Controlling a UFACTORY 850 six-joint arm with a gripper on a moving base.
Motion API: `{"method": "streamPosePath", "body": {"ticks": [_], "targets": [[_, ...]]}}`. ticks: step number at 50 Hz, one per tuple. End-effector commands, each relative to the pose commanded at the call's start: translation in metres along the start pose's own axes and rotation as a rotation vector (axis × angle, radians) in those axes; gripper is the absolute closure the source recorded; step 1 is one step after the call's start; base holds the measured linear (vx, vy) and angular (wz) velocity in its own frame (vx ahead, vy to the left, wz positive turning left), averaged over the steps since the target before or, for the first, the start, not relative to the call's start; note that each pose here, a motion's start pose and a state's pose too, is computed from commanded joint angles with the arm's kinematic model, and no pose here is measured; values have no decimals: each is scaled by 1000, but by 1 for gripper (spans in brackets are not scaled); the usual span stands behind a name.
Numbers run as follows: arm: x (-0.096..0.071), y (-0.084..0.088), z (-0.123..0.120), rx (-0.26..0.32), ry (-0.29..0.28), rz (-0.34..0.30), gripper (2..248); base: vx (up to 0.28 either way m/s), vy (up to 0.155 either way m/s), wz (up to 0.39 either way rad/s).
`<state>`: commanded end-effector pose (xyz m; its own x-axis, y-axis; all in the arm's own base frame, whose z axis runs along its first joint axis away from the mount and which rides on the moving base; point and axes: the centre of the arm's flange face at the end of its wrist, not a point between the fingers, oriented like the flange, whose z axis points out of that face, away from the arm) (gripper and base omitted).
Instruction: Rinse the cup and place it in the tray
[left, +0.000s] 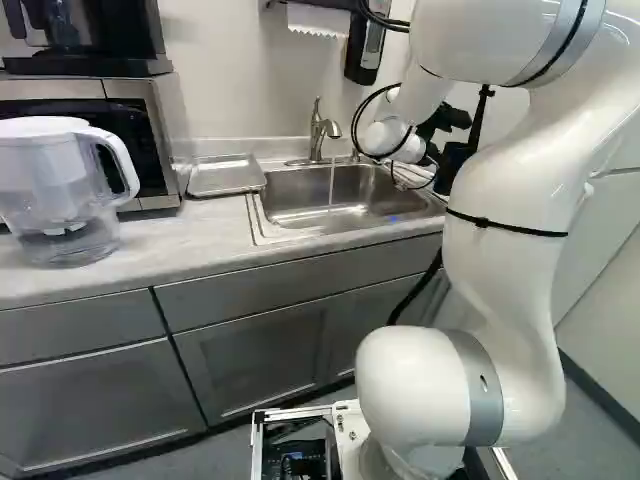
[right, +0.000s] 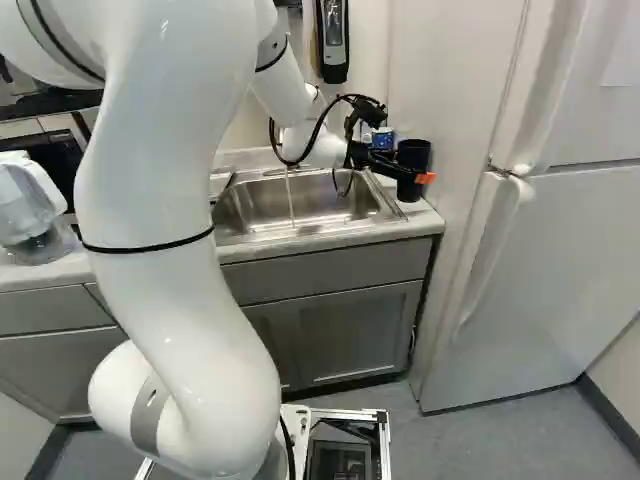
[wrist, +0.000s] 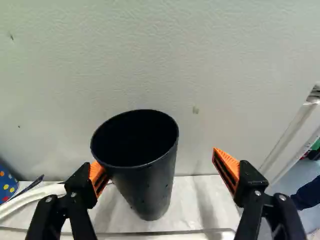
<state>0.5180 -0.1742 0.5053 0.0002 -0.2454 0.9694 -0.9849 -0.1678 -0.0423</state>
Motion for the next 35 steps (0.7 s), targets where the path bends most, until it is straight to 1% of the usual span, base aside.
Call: {"method": "streamPosePath", "body": {"ticks": [22, 23, 28, 29, 33, 34, 35], "targets": [[0, 0, 0, -2, 2, 0, 6, 0, 0, 0], [0, 0, 0, -2, 2, 0, 41, 0, 0, 0], [0, 0, 0, -2, 2, 0, 41, 0, 0, 0], [0, 0, 0, -2, 2, 0, 79, 0, 0, 0], [0, 0, 0, -2, 2, 0, 79, 0, 0, 0], [0, 0, 0, -2, 2, 0, 115, 0, 0, 0], [0, 0, 0, -2, 2, 0, 115, 0, 0, 0]]}}
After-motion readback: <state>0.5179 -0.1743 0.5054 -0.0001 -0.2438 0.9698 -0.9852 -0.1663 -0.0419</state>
